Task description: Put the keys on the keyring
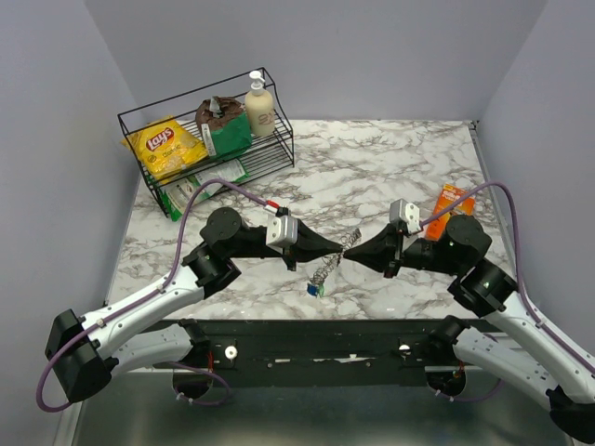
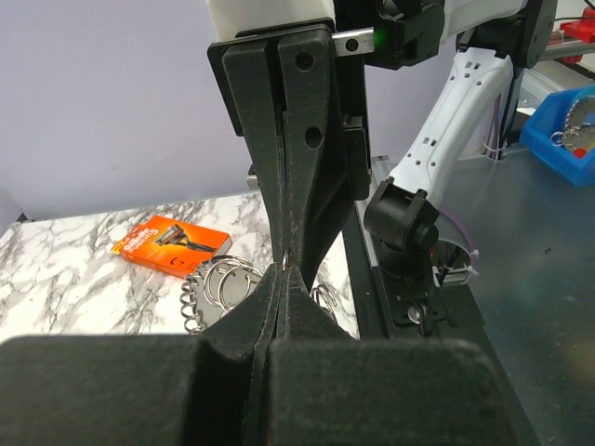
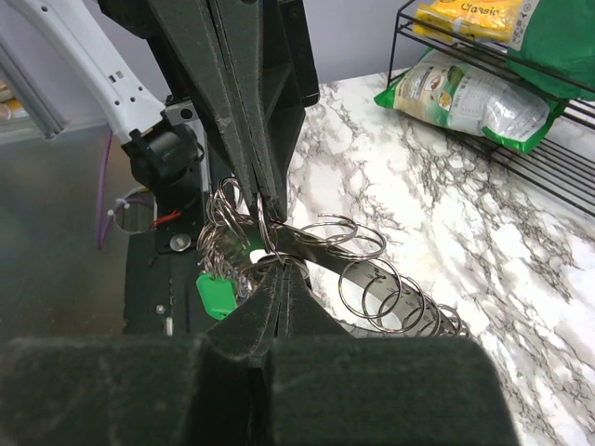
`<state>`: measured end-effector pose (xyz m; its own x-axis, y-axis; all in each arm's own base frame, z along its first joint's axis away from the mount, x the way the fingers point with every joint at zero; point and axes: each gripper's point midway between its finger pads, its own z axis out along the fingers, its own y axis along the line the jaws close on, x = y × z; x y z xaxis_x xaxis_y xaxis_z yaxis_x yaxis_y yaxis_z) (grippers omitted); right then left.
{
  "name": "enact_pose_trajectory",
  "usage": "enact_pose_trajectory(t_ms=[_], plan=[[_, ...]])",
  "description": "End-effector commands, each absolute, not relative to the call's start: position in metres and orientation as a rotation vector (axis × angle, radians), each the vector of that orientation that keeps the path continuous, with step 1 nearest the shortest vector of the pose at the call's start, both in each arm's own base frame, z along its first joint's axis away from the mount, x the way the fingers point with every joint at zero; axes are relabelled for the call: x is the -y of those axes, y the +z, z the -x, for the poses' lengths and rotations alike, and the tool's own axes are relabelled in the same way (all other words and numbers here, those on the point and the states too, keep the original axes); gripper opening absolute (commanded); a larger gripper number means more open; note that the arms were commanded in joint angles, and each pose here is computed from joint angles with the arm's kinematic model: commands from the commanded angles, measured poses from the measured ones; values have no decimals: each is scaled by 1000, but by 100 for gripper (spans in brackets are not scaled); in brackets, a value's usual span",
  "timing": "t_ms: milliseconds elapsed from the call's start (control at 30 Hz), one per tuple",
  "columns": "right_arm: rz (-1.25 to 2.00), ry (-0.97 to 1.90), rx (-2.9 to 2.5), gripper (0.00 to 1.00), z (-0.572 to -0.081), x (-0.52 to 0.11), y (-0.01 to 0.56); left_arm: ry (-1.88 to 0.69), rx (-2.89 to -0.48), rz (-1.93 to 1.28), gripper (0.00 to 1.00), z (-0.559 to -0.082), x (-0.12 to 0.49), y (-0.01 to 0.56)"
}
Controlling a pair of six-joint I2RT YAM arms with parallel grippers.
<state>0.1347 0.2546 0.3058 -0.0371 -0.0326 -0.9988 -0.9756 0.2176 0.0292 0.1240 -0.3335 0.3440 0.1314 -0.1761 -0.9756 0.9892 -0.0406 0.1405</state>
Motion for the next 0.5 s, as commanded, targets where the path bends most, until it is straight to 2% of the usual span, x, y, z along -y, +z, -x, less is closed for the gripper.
enact_pose_trajectory(t_ms=[0, 133, 200, 300, 333, 467], plan=[[1075, 1063, -1404, 1, -134, -256, 289, -1239, -784, -1151, 0, -111, 327, 382], [1057, 1043, -1409, 1, -138, -255, 291, -1253, -782, -1150, 0, -111, 328, 381], [1043, 1032, -1401, 7, -138, -252, 294, -1256, -789, -1151, 0, -111, 328, 380], [1031, 1021, -1383, 22, -136, -249, 297, -1249, -801, -1148, 0, -113, 328, 376], [1026, 1018, -1363, 30, -133, -246, 302, -1245, -811, -1144, 0, -114, 329, 373], [1011, 1007, -1316, 45, -126, -238, 311, -1233, -823, -1137, 0, -116, 328, 370]])
